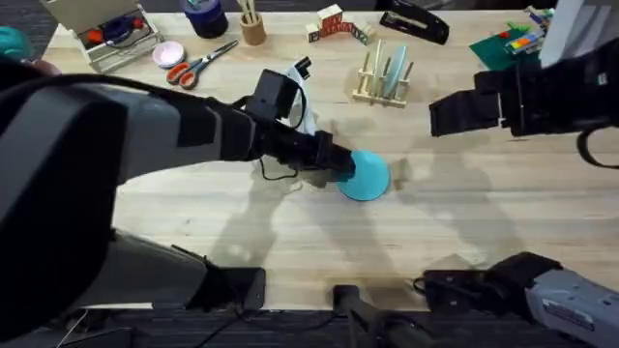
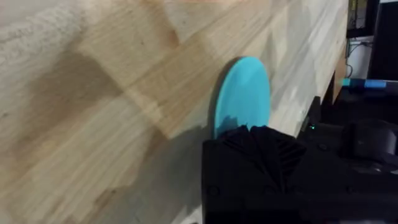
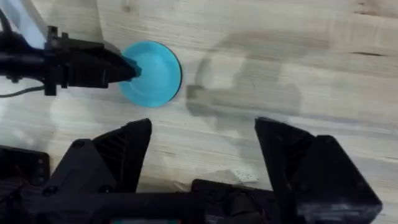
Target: Pick up the plates from the table one by one and place each into a slot on the dish rack.
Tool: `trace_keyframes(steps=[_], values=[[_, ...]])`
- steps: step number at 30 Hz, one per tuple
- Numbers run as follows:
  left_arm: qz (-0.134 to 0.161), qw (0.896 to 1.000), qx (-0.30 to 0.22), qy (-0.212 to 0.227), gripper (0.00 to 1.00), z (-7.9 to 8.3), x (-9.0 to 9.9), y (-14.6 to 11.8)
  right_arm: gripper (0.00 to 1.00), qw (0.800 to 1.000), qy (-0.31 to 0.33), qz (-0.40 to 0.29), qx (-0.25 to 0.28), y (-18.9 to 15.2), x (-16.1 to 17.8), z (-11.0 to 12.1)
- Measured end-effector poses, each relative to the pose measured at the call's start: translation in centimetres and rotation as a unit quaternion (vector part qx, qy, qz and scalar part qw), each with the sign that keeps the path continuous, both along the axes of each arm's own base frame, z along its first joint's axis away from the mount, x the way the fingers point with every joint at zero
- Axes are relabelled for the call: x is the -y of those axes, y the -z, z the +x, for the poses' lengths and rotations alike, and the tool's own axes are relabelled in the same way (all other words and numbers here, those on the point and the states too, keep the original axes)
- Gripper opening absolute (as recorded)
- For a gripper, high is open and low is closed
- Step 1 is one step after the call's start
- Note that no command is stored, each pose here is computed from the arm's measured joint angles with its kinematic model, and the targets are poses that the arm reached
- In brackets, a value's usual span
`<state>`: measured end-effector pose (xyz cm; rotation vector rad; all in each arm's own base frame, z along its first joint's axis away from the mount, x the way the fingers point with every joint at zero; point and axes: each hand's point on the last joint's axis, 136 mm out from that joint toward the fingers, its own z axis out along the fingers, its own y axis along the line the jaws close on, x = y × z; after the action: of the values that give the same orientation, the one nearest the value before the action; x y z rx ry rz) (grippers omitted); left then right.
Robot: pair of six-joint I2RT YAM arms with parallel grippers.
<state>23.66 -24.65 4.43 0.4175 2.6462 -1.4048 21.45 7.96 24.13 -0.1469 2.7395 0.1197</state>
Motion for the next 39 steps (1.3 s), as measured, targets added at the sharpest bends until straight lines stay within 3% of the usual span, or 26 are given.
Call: trace_keyframes(steps=[15, 39], values=[[-0.023, 1.0, -0.01, 0.003, 0.042, 0.5, 0.7, 0.8, 0.994, 1.0, -0.008, -0.003, 0.001, 0.0, 0.0, 0.0], [-0.032, 0.999, -0.018, -0.002, 0.042, 0.7, 1.4, 0.9, 0.995, 1.0, -0.01, -0.004, 0.001, 0.0, 0.0, 0.0]])
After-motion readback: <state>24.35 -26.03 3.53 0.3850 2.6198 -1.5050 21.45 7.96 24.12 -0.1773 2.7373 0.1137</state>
